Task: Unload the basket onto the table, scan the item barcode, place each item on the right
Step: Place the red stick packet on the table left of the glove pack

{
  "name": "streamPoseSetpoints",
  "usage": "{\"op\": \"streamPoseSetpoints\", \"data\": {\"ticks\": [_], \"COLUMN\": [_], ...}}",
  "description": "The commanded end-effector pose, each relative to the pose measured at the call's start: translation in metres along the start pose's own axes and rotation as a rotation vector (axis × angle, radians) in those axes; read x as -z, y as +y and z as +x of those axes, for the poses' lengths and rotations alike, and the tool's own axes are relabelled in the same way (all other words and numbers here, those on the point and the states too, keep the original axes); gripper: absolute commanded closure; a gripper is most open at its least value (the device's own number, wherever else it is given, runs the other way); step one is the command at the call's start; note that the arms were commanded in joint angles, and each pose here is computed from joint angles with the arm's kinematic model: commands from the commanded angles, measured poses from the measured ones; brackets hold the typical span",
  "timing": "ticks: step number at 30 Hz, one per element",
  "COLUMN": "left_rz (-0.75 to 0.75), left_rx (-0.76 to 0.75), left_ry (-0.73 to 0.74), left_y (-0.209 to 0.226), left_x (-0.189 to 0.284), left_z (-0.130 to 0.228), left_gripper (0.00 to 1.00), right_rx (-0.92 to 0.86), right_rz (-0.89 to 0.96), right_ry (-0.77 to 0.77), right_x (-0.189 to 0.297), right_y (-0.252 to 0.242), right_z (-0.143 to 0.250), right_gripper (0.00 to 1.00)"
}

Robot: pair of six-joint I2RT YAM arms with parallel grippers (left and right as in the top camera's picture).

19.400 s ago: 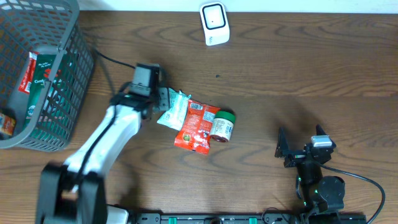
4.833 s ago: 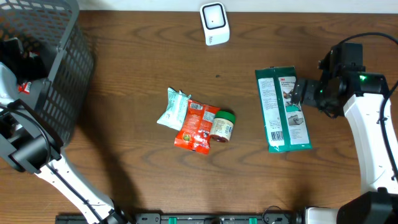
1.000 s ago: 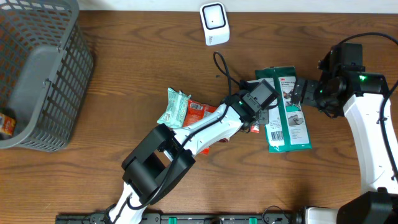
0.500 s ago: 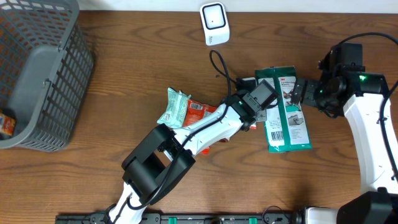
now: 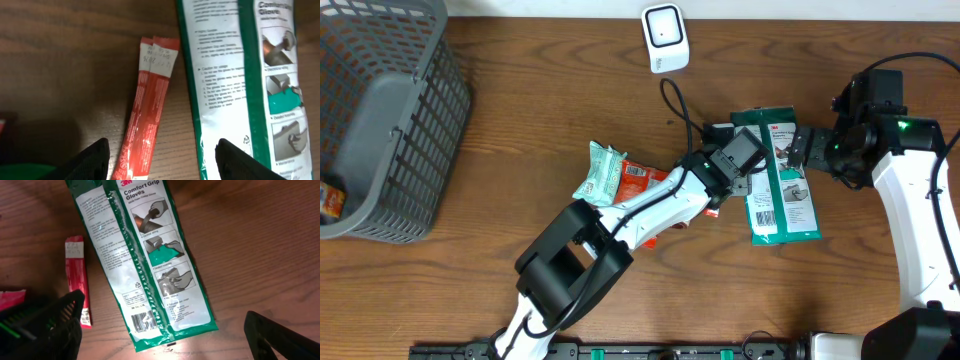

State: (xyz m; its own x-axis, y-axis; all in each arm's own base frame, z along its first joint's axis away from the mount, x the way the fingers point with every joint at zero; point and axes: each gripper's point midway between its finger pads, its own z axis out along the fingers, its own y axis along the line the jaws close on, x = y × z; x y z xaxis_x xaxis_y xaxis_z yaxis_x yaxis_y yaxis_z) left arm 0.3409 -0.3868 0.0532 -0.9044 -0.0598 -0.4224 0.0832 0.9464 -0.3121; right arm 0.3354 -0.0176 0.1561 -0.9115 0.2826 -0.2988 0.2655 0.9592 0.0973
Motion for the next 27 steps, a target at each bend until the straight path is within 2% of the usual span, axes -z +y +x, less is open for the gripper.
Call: {"op": "streamPoseSetpoints", "data": {"ticks": [1, 4, 7, 11, 16, 19, 20, 22, 27], "left_rz": [0.053, 0.077, 0.001, -0.202, -0.425, -0.551, -0.634, -0.720, -0.905], "left_rx": [-0.119, -0.176, -0.158, -0.035, 0.230, 0.386, 0.477, 0.562, 0.735], "left_ry": [-0.135, -0.210, -0.331, -0.535, -0.709, -0.785, -0.817, -0.823, -0.697], "left_y": [-0.017, -0.017, 0.013, 0.097, 0.235, 0.313, 0.359, 0.401, 0.486], "left_x": [0.050, 0.093, 0.149, 0.233, 0.331, 0.378, 0.403, 0.422, 0.432], "left_z": [-0.042, -0.072, -0.119, -0.181, -0.218, -0.220, -0.214, -0.201, -0.152], "left_gripper": [0.32, 0.32, 0.32, 0.27, 0.27, 0.27, 0.27, 0.27, 0.26], "right_rx": [0.011, 0.011, 0.011, 0.011, 0.011, 0.011, 0.011, 0.011, 0.011], "right_rz": [-0.002, -0.002, -0.002, -0.002, -0.002, -0.002, -0.002, -0.002, -0.002], "right_ry": [0.009, 0.008, 0.009, 0.009, 0.009, 0.008, 0.009, 0.009, 0.009], "right_x": [-0.002, -0.002, -0.002, -0.002, -0.002, -0.002, -0.002, -0.002, -0.002], "right_y": [-0.001, 0.000, -0.001, -0.001, -0.001, 0.000, -0.001, -0.001, -0.001], "right_z": [0.002, 0.002, 0.002, 0.002, 0.002, 0.002, 0.002, 0.002, 0.002], "right_gripper": [0.01, 0.01, 0.01, 0.01, 0.01, 0.01, 0.01, 0.01, 0.01]}}
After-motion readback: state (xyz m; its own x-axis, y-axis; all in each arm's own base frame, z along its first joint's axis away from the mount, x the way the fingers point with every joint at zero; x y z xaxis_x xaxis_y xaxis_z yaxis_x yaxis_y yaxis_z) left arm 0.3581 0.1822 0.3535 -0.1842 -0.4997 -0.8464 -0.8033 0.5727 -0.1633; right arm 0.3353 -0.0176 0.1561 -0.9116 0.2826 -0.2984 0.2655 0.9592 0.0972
